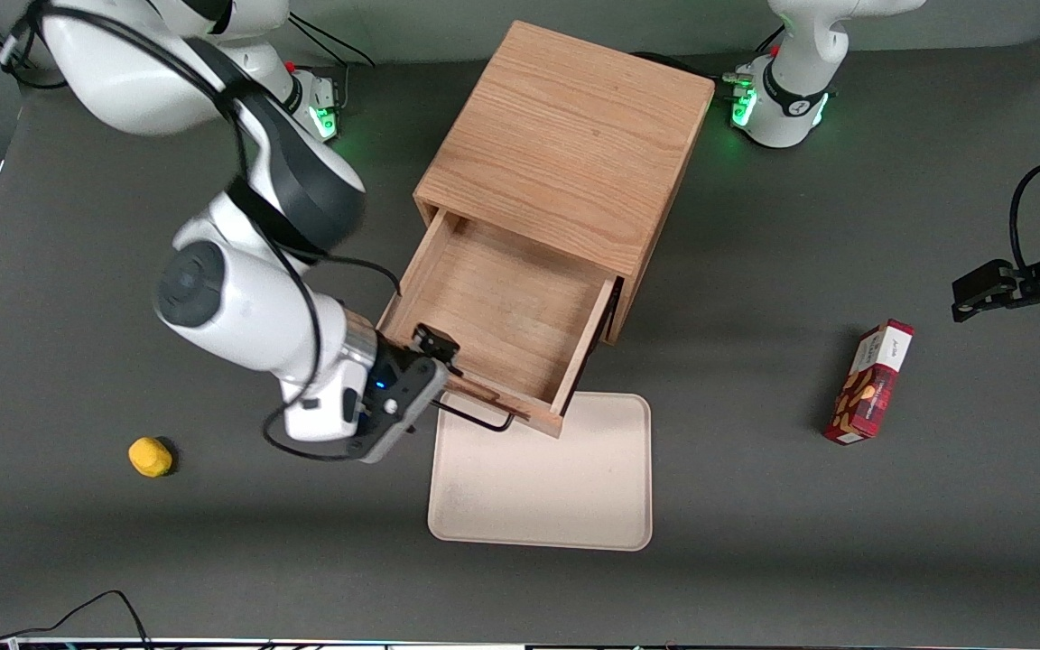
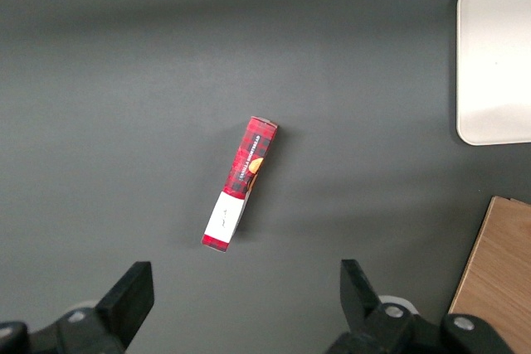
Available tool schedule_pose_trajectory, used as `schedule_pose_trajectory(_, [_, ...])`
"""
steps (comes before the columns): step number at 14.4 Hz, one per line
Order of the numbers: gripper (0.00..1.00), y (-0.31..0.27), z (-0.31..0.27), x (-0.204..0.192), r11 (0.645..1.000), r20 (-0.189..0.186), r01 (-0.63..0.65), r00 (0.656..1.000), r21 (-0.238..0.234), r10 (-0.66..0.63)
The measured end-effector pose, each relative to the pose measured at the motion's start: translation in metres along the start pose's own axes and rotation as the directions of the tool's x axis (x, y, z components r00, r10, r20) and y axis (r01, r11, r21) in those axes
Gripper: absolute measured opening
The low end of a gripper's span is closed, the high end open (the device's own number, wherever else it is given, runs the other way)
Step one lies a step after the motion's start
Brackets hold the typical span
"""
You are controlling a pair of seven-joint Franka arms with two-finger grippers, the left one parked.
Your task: Open upper drawer
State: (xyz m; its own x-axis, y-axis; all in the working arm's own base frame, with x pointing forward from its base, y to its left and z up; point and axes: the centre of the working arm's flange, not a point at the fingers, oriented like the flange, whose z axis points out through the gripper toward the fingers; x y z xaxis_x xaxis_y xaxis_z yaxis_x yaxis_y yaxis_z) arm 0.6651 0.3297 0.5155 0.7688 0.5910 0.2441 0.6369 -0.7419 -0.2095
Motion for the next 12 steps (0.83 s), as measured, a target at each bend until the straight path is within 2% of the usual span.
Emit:
schedule_pose_trajectory(2, [1.0,0.006,-0.077,-0.024,0.992,0.027,-0.1,0.994,-0.072,0.103])
schedule_pose_trajectory(3, [1.0,0.021,-0.117,-0.044,0.98,0.043,-0.148,0.987,-0.131,0.154])
schedule_pose_trajectory(4, [1.0,0.042,-0.154,-0.066,0.959,0.043,-0.205,0.975,-0.196,0.217])
schedule_pose_trajectory(5, [1.0,0.065,-0.189,-0.091,0.93,0.027,-0.265,0.959,-0.254,0.281])
schedule_pose_trajectory(7, [1.0,0.096,-0.232,-0.136,0.873,-0.017,-0.357,0.928,-0.333,0.373])
schedule_pose_trajectory(9, [1.0,0.107,-0.245,-0.173,0.834,-0.064,-0.406,0.908,-0.374,0.413])
schedule_pose_trajectory(12, [1.0,0.126,-0.256,-0.228,0.783,-0.089,-0.486,0.866,-0.387,0.493])
